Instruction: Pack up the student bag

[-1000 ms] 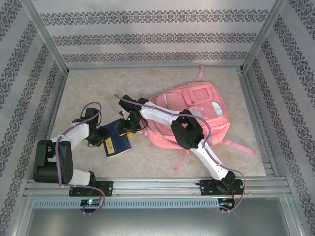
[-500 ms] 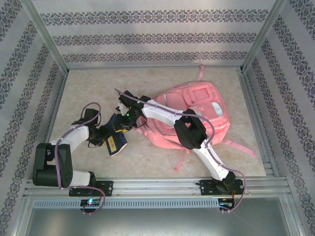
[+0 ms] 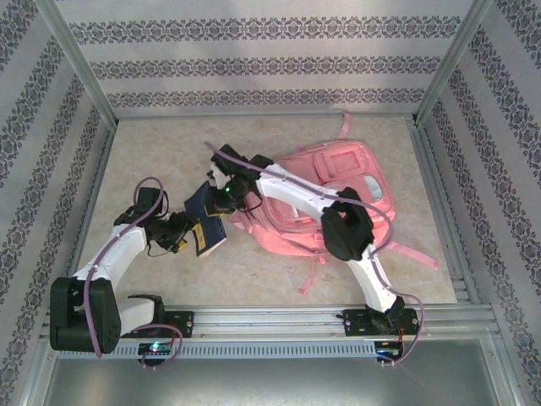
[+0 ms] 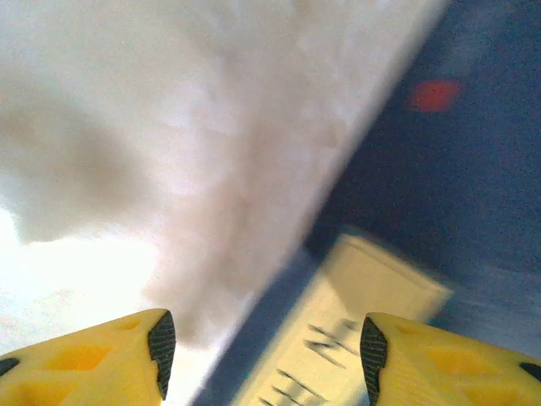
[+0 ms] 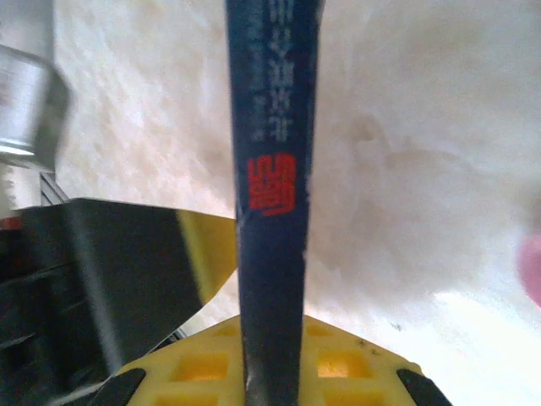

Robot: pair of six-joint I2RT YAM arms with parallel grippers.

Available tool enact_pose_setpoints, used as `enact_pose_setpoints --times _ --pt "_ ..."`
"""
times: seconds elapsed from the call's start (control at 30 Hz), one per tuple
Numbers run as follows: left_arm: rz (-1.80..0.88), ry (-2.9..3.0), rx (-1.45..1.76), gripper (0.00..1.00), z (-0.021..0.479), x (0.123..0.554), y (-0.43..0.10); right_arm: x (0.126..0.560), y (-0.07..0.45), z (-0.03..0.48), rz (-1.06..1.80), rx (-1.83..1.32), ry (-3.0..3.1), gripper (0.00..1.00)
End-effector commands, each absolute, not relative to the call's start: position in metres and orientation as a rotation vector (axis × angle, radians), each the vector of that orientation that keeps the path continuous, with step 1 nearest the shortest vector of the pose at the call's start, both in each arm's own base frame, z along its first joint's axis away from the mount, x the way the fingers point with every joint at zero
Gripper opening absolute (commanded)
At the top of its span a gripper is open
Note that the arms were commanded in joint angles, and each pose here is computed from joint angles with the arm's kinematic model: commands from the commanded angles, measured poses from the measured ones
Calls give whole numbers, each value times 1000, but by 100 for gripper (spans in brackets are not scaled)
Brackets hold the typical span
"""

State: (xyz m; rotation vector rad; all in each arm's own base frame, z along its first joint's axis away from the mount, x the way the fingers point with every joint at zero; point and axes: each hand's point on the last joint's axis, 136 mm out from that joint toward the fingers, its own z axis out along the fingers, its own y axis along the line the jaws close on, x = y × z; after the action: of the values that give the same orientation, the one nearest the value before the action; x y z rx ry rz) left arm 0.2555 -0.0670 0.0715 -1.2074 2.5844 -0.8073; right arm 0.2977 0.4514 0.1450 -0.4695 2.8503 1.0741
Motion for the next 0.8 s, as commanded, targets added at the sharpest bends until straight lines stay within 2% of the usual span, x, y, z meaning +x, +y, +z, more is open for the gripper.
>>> enact_pose_setpoints --times 0.0,0.27,0.4,0.6,0.77 --pt "-1074 2461 -1209 62 114 280 -88 324 421 204 1060 -315 2693 0" --pt "-1289 2231 -1149 64 186 310 -118 357 365 280 1159 81 2454 0" --pt "-1330 2035 -1153 64 232 315 -115 374 337 312 1206 275 2303 0" --pt "-1461 1881 -1087 67 287 325 -134 388 309 337 1347 534 2085 0" --pt "-1512 1833 -1020 71 311 333 -160 395 297 348 1452 676 1948 0"
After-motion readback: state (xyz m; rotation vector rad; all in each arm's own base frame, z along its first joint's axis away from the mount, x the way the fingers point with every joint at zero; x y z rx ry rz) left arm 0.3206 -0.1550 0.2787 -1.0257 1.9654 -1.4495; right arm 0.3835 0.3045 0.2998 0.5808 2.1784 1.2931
